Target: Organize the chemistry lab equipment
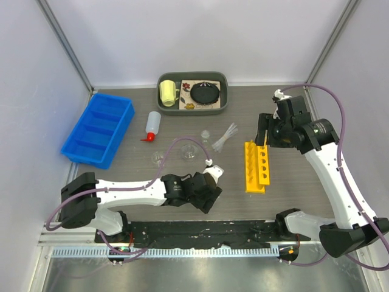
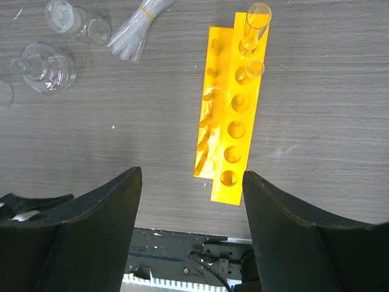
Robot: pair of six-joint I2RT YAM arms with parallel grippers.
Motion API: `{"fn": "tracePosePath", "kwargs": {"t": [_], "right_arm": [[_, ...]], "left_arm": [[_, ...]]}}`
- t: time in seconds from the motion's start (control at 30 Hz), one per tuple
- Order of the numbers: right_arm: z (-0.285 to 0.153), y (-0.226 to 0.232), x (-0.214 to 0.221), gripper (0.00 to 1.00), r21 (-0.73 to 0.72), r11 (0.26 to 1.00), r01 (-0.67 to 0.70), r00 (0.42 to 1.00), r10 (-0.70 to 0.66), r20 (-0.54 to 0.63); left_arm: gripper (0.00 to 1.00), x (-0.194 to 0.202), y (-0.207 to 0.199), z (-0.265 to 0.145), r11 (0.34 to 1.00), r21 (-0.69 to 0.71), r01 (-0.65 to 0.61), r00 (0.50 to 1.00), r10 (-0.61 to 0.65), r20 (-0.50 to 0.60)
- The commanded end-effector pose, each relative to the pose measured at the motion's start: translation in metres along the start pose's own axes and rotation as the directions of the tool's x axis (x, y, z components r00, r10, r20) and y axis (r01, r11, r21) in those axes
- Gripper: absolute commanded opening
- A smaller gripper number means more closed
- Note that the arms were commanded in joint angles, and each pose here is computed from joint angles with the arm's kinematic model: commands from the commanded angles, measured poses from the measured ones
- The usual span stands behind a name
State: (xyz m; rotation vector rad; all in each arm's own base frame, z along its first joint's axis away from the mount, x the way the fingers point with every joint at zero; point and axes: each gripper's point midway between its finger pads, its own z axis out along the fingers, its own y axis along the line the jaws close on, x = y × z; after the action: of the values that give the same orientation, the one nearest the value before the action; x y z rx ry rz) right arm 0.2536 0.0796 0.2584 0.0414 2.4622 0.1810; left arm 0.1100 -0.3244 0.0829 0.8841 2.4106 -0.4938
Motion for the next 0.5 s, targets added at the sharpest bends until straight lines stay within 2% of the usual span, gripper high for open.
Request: {"fn": "tracePosePath", "kwargs": {"t": [0.0,0.33,0.47], "right_arm": [[-0.009,0.004,0.006,0.73,-0.030,1.000,-0.001,1.000,0.001,0.010],[-0.013,0.007,0.013,0.73,-0.056,0.998,-0.012,1.000,0.013,0.011],[-0.011,0.009,0.015,0.72,-0.058,0.998,-0.015,1.000,0.015,0.005]], "left_arm": [[0.68,-0.001,-0.001,0.017,0.998,-0.025,0.051,0.998,-0.050,0.039],[0.68,0.032,0.015,0.047,0.995,-0.092,0.028,0.999,-0.030,-0.023],[0.62,0.041,0.019,0.051,0.995,-0.101,0.022,0.999,-0.026,-0.042]]}}
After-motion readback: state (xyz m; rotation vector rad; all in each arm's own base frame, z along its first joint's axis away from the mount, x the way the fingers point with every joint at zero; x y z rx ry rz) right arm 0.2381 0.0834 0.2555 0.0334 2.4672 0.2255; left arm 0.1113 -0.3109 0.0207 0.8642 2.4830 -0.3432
